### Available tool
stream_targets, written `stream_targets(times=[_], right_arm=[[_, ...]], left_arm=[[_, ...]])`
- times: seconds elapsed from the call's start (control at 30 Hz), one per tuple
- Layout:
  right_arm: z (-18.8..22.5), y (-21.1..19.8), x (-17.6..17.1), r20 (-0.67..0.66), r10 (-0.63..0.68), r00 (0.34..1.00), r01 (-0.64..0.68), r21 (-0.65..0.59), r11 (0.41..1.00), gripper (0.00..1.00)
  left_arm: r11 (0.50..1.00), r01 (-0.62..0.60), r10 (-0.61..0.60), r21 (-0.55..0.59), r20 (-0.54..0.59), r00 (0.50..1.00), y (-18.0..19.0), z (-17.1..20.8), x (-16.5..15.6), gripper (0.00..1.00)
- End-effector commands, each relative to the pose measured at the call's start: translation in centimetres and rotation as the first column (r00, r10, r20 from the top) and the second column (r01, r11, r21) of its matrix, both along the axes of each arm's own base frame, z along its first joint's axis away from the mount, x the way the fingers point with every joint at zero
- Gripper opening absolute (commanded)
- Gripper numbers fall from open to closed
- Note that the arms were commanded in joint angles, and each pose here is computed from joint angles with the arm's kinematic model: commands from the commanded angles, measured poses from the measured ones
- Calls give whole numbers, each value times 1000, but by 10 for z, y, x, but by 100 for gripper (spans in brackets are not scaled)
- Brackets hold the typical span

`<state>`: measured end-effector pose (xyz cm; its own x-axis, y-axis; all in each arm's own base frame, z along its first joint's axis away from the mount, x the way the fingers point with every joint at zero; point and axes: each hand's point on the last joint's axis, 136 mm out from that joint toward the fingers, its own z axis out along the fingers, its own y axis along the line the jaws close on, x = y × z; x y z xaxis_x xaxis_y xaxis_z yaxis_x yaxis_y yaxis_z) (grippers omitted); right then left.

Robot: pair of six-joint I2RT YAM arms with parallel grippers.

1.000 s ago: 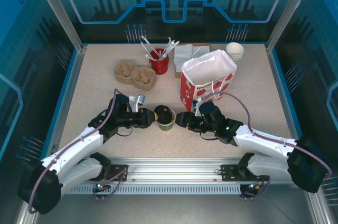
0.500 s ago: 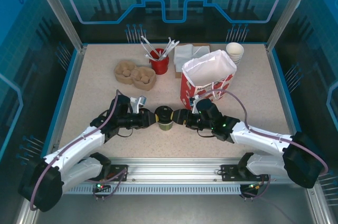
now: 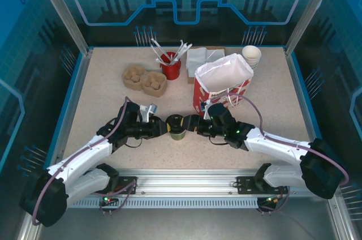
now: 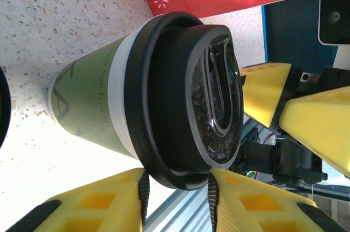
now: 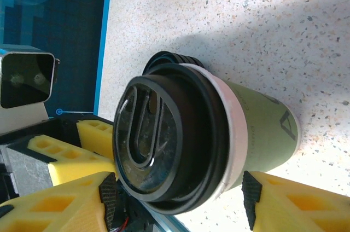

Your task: Pack the takeout coffee

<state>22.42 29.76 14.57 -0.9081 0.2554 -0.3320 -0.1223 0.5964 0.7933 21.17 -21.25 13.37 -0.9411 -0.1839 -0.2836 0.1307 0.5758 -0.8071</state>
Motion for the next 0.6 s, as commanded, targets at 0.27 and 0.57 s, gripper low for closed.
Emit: stream_targets(times=[0.27, 0.57], right_arm=[[6, 6, -1, 24, 27, 999, -26, -19, 999, 67], [6, 5, 1, 29, 32, 999, -31, -25, 999, 67]], left_arm=[[998, 58, -59, 19, 58, 997, 2, 12, -7, 56], [997, 43, -49, 64, 94, 994, 5, 20, 3, 60]])
